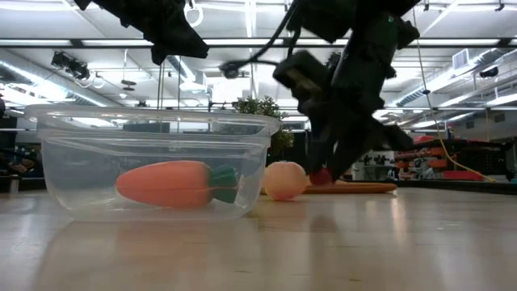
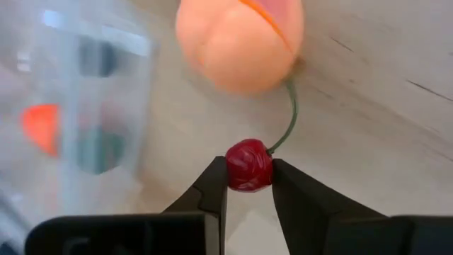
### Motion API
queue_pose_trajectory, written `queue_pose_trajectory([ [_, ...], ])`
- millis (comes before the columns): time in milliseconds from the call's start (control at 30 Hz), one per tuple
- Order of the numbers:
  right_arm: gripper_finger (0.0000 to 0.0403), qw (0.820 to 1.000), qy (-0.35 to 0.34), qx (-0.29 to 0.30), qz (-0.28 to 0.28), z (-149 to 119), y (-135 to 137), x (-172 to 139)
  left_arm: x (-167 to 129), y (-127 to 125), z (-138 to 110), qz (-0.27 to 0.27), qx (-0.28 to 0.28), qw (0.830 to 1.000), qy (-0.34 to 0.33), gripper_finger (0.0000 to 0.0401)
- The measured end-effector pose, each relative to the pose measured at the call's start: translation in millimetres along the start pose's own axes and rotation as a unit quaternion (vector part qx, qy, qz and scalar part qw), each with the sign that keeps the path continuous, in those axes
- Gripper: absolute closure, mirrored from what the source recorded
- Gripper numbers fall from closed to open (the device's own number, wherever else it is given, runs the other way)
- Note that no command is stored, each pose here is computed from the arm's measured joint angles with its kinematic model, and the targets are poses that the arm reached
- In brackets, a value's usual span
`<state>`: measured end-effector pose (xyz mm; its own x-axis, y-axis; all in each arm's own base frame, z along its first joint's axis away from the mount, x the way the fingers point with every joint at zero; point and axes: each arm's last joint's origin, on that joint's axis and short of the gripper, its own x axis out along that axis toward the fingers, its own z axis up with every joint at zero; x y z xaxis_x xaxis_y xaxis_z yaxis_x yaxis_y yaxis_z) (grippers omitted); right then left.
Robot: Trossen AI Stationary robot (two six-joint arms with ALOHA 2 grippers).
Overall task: Pick and placing Produce into tupperware
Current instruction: Put the red cherry into the transparent bin
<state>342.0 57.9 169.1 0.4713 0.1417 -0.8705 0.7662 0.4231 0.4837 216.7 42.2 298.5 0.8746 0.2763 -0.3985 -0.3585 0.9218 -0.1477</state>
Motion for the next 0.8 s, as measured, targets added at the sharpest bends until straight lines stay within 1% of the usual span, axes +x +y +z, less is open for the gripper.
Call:
queue_pose_trajectory([
  [133, 0.034, 1.0, -0.011, -0.003, 0.026, -1, 6, -23, -2, 0, 0, 0.0, 0.0, 1.0, 0.0, 0.0312],
  [367, 0.0341, 0.999, -0.009, -0.01, 0.038, -15, 8, -58, -11, 1, 2, -0.001, 0.01, 1.0, -0.007, 0.0314],
  [433, 0.0341, 0.998, -0.01, -0.01, 0.06, -20, 13, -64, -15, 2, 2, 0.0, 0.011, 1.0, -0.008, 0.0315],
  [500, 0.0341, 0.997, -0.01, -0.015, 0.079, -25, 17, -66, -20, 4, 4, 0.001, 0.007, 1.0, -0.018, 0.0316],
  [600, 0.0341, 0.991, -0.012, -0.026, 0.127, -29, 28, -65, -29, 8, 7, 0.011, 0.003, 0.999, -0.03, 0.0315],
  [667, 0.0341, 0.987, -0.018, -0.029, 0.156, -27, 34, -61, -36, 12, 8, 0.02, 0.0, 0.999, -0.04, 0.0312],
  [800, 0.0341, 0.978, -0.04, -0.032, 0.2, -16, 43, -53, -51, 19, 11, 0.034, -0.009, 0.998, -0.061, 0.0308],
])
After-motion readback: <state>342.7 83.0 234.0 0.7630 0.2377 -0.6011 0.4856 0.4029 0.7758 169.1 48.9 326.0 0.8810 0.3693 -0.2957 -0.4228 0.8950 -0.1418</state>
